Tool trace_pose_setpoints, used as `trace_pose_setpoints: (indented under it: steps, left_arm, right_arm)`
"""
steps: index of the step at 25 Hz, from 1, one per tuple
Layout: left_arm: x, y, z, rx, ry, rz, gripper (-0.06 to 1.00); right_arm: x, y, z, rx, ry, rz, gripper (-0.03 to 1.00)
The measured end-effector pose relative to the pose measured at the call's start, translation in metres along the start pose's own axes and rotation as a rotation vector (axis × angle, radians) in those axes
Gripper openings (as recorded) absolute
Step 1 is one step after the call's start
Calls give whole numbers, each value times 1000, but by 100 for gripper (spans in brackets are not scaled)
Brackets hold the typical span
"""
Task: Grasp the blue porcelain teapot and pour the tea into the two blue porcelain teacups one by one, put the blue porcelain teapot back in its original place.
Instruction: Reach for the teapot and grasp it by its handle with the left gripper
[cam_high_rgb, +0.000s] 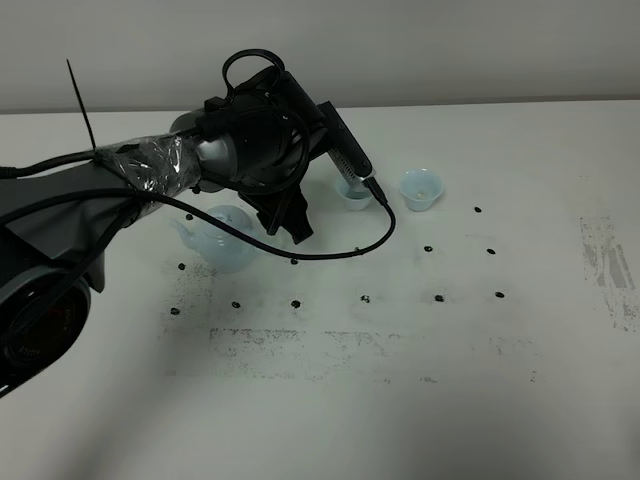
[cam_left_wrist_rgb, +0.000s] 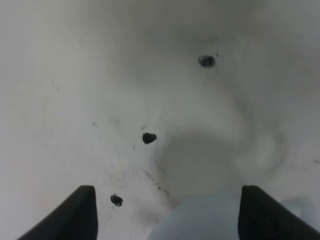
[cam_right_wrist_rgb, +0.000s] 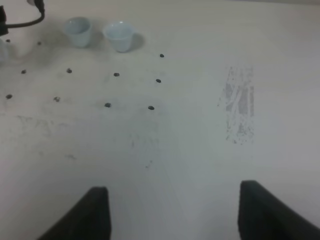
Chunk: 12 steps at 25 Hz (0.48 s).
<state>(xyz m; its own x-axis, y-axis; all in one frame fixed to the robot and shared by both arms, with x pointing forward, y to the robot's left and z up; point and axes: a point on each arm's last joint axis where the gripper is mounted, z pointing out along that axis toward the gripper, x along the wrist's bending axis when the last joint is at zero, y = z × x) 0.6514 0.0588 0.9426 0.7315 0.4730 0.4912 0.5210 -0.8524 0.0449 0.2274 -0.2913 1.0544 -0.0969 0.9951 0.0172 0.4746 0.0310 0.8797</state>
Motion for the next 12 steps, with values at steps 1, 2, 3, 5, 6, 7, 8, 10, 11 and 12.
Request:
trace_pose_setpoints:
  steps: [1, 2, 3, 5, 6, 7, 8, 10, 11, 12]
  left_arm:
    - [0, -1, 0, 6, -1, 9, 61]
    - [0, -1, 0, 10, -2, 12, 61]
    - [0, -1, 0, 14, -2, 17, 61]
    - [-1, -1, 0, 16, -6, 25, 61]
    - [-1, -1, 0, 15, -10, 33, 61]
    - [-1, -1, 0, 14, -14, 37, 61]
    - [-2, -1, 0, 14, -18, 41, 61]
    - [-3, -1, -1, 12, -26, 52, 61]
    - [-4, 0, -1, 11, -27, 57, 61]
    - [-5, 0, -1, 7, -28, 58, 61]
  right_arm:
    - [0, 0, 0, 0, 0, 0, 57]
    - [0, 0, 0, 0, 0, 0, 57]
    - [0, 0, 0, 0, 0, 0, 57]
    - [0, 0, 0, 0, 0, 0, 57]
    - [0, 0, 0, 0, 0, 0, 57]
    - [0, 0, 0, 0, 0, 0, 57]
    - [0, 0, 0, 0, 0, 0, 57]
    - [0, 0, 0, 0, 0, 0, 57]
    - [0, 0, 0, 0, 0, 0, 57]
    - [0, 0, 0, 0, 0, 0, 57]
